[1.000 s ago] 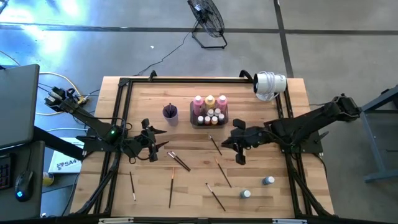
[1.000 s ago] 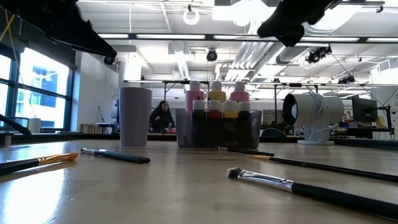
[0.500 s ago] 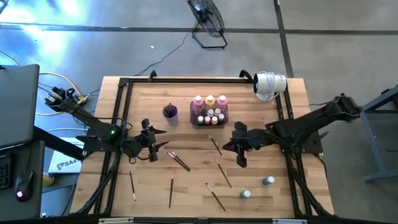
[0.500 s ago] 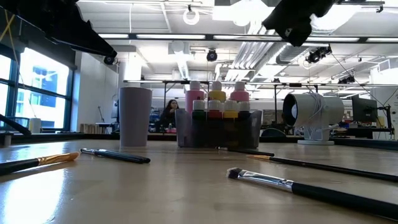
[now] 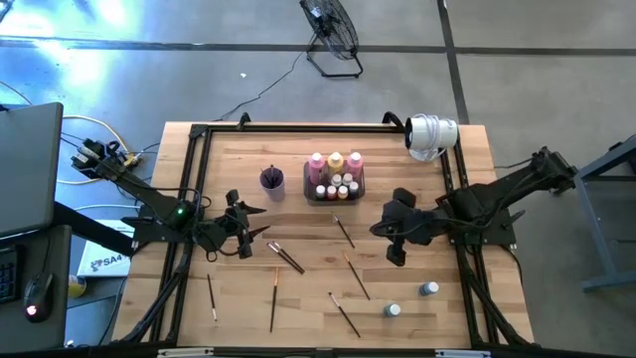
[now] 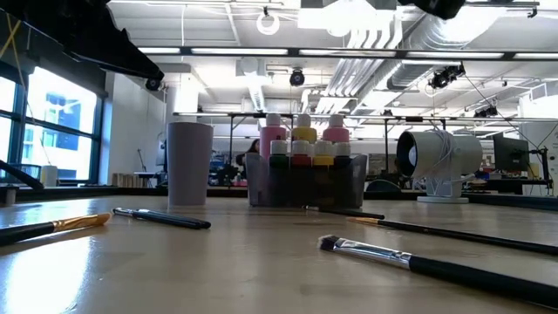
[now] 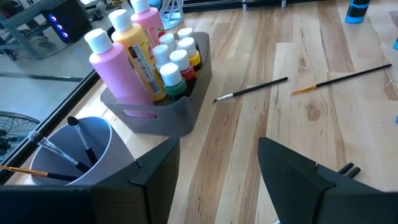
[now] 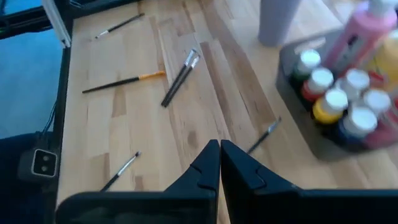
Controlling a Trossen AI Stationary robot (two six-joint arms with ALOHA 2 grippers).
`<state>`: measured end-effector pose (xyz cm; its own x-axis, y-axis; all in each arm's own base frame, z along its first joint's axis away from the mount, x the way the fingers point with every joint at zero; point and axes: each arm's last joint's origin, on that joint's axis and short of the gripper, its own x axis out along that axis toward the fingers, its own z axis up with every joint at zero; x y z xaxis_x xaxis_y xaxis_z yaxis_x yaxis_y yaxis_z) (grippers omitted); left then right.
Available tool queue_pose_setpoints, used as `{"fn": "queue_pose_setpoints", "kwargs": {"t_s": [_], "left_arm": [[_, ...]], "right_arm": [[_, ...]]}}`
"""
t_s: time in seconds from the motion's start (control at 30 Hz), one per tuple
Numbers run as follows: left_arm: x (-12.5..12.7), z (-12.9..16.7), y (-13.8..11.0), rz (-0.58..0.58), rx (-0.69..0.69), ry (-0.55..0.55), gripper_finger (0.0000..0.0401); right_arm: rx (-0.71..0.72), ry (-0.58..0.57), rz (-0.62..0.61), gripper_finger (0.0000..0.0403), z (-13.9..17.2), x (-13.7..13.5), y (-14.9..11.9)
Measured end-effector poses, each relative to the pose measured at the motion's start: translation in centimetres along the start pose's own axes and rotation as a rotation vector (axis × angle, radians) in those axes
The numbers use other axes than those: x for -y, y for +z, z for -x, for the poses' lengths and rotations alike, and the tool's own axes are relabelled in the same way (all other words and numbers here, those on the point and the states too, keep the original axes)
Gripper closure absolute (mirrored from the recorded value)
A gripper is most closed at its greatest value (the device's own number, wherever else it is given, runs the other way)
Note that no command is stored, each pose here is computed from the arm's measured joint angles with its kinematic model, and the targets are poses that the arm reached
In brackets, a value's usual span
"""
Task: Pick & Place Paint Supplies
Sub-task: Put the small blue paint bottle into the gray bin
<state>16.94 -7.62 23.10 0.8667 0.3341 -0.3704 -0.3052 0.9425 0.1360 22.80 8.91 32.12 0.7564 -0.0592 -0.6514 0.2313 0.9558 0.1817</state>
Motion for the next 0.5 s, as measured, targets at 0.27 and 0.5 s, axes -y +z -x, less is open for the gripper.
{"fn": "queue_pose_setpoints", "kwargs": {"t_s": [0.27, 0.5], "left_arm": [[0.0, 0.0, 0.0, 0.000, 0.000, 0.000, 0.0190], [0.0, 0.0, 0.0, 0.000, 0.000, 0.000, 0.0190]], "right_arm": [[-0.097, -0.049, -0.160, 0.0399, 0.9, 0.1, -0.6], [-0.163, -0.058, -0.286, 0.0399, 0.9, 0.0, -1.3]]}}
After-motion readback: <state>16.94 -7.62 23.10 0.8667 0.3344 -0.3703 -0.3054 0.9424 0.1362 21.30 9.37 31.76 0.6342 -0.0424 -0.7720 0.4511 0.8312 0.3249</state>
